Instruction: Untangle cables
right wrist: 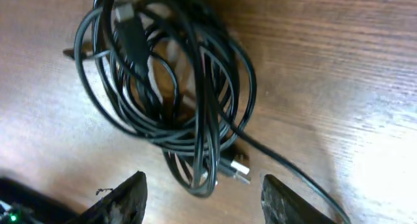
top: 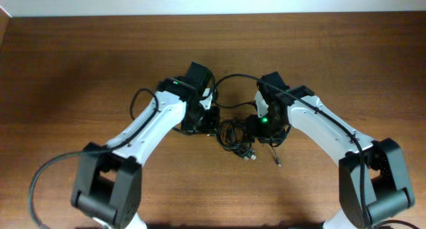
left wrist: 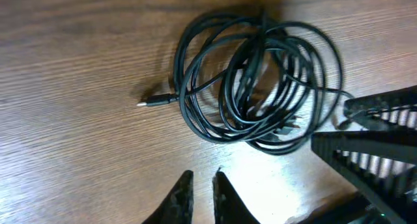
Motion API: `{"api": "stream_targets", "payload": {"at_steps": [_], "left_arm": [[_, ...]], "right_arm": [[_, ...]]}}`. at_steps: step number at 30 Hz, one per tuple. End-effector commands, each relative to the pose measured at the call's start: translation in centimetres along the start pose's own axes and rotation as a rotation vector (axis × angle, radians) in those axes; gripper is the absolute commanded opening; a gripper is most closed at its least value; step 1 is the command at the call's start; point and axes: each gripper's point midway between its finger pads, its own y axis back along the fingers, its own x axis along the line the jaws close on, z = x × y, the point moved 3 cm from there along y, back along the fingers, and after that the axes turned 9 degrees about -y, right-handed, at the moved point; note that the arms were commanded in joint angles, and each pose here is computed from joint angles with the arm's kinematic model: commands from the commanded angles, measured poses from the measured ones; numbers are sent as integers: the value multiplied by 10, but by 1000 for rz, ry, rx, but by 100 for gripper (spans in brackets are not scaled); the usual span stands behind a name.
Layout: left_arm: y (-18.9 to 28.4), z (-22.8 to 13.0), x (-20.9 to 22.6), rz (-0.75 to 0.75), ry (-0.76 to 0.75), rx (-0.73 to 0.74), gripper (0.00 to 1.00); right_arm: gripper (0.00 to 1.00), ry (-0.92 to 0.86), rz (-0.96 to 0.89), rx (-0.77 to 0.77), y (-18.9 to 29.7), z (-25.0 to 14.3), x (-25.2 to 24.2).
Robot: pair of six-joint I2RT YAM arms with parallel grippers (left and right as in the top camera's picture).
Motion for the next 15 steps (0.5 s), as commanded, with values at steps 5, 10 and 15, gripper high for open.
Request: {"api": "stream_targets", "payload": {"at_steps": [5, 10, 15], "left_arm": [[-46, 4, -16, -134, 4, 74, 27], [-68, 4, -13, -158, 91, 118, 25], [-86, 10, -13, -196, 151, 124, 24]], "right_arm": [[55, -91, 23, 34, -20, 7, -1], [36, -190, 41, 33, -17, 19, -16], [25, -173, 77, 54, -22, 20, -14]]}}
